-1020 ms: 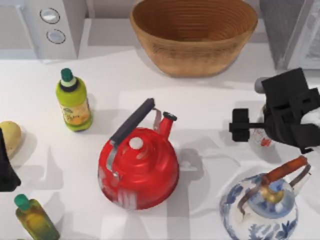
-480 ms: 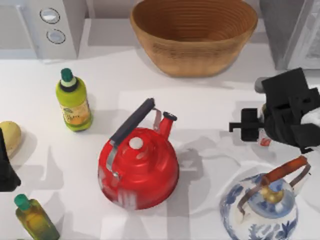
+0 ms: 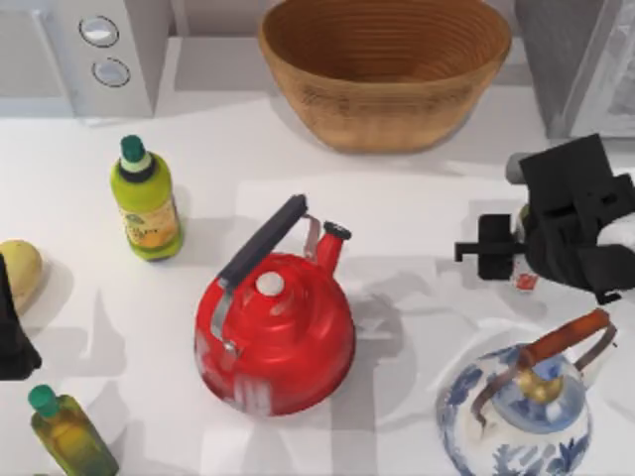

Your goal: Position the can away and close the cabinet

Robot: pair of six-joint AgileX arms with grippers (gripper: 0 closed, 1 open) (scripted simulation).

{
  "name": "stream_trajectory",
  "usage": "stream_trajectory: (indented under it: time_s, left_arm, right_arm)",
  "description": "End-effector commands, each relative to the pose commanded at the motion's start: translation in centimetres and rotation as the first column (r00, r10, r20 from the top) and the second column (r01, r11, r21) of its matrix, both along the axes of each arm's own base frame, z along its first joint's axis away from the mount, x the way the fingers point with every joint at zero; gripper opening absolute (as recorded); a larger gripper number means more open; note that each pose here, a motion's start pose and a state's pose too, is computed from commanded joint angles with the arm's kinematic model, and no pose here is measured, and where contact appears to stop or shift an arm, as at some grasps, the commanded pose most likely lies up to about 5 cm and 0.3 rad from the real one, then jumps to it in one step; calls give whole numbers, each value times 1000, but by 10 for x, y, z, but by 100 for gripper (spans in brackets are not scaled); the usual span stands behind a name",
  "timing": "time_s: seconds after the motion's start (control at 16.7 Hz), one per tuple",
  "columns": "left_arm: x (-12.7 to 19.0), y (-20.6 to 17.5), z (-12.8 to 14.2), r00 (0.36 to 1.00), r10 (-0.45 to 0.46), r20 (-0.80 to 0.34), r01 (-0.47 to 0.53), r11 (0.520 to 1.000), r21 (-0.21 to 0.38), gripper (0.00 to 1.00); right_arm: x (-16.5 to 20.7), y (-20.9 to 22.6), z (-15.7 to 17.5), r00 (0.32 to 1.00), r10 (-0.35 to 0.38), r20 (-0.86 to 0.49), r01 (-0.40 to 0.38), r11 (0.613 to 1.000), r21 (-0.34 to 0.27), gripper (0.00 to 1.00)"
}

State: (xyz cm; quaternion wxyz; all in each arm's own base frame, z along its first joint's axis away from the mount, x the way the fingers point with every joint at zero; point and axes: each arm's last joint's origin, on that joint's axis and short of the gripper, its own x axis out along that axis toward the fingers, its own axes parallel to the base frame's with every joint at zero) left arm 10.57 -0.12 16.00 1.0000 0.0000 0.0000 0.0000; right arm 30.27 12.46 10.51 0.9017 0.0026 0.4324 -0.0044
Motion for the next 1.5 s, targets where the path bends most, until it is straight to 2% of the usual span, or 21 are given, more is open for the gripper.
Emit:
stream_trajectory:
  time_s: [0.24, 0.42, 0.72, 0.96, 1.5]
  left_arm:
    - [0, 0, 0, 1000, 0, 0, 0, 1000, 0, 100]
    - [0, 0, 0, 1000, 0, 0, 0, 1000, 0, 100]
    - [0, 0, 0, 1000, 0, 0, 0, 1000, 0, 100]
    - [0, 0, 0, 1000, 0, 0, 0, 1000, 0, 100]
    - [0, 0, 0, 1000, 0, 0, 0, 1000, 0, 100]
  right_arm:
    - [1, 1, 2, 1000, -1, -5, 1, 1000, -1, 0]
    - [8, 1, 18, 1000, -17, -20, 17, 1000, -5, 0]
    - [11, 4, 89, 999, -11, -41, 10, 1000, -24, 0]
    - [2, 2, 143, 1000, 4, -6, -4, 1000, -5, 0]
    - [-12, -10, 150, 1000, 6, 10, -6, 1000, 2, 0]
